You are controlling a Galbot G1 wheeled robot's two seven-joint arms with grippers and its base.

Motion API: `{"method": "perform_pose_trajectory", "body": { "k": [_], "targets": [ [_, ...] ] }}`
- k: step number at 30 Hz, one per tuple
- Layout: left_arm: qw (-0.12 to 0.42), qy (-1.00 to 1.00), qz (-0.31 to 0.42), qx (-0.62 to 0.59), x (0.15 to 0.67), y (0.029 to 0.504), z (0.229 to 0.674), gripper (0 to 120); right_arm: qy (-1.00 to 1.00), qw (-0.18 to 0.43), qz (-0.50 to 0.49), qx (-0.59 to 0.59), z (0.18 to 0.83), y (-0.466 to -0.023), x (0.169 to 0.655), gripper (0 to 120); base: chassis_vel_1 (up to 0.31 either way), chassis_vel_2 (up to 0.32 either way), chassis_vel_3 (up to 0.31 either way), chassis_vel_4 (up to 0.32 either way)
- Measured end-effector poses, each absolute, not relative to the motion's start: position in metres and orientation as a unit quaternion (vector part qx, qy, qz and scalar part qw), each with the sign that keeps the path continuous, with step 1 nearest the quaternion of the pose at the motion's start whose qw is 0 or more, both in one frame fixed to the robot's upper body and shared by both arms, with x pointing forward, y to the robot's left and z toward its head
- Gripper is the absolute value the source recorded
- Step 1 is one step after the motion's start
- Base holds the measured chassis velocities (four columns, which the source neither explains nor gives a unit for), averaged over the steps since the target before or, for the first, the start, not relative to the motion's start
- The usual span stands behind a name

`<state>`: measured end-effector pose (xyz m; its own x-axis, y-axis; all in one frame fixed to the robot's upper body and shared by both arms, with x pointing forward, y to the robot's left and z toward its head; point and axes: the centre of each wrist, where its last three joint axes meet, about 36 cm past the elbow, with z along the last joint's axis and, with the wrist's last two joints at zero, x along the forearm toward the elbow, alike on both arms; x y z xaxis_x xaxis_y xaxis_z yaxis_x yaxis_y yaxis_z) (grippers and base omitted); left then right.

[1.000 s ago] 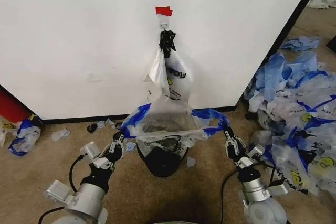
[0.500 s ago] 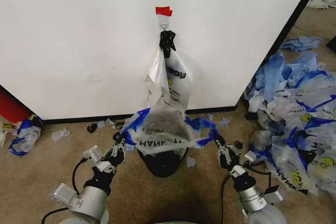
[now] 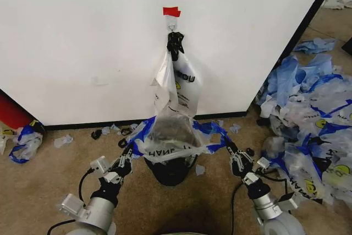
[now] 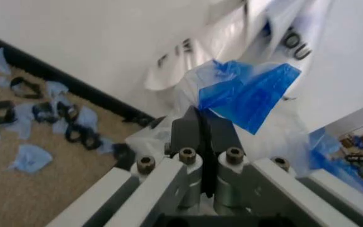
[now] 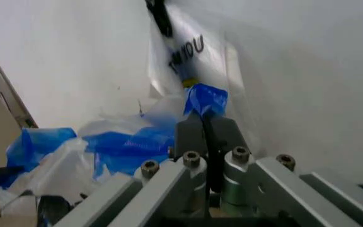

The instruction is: Pick up the garbage bag from the wall and place it over the trash bin.

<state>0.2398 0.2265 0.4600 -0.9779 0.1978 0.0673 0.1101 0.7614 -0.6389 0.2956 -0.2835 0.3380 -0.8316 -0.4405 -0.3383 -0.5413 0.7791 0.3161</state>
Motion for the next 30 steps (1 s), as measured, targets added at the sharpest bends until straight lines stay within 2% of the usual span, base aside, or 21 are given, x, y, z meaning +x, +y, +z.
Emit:
{"method": "perform_pose_trajectory", "body": {
  "k": [10,19,30],
  "targets": [
    [0.087,-0.94,0.323,-0.066,0.244,0.231,0.435,0,0.941,0.102,0.186,-0.264,0.32,-0.284,0.297,0,0.0,0.0,0.0,0.0],
    [0.062,-0.949,0.299,-0.076,0.248,0.236,0.442,0,0.94,0.103,0.177,-0.273,0.322,-0.278,0.303,0,0.0,0.0,0.0,0.0],
    [0.059,-0.948,0.299,-0.096,0.246,0.229,0.438,0,0.934,0.096,0.169,-0.299,0.325,-0.265,0.296,0,0.0,0.0,0.0,0.0]
  ]
}}
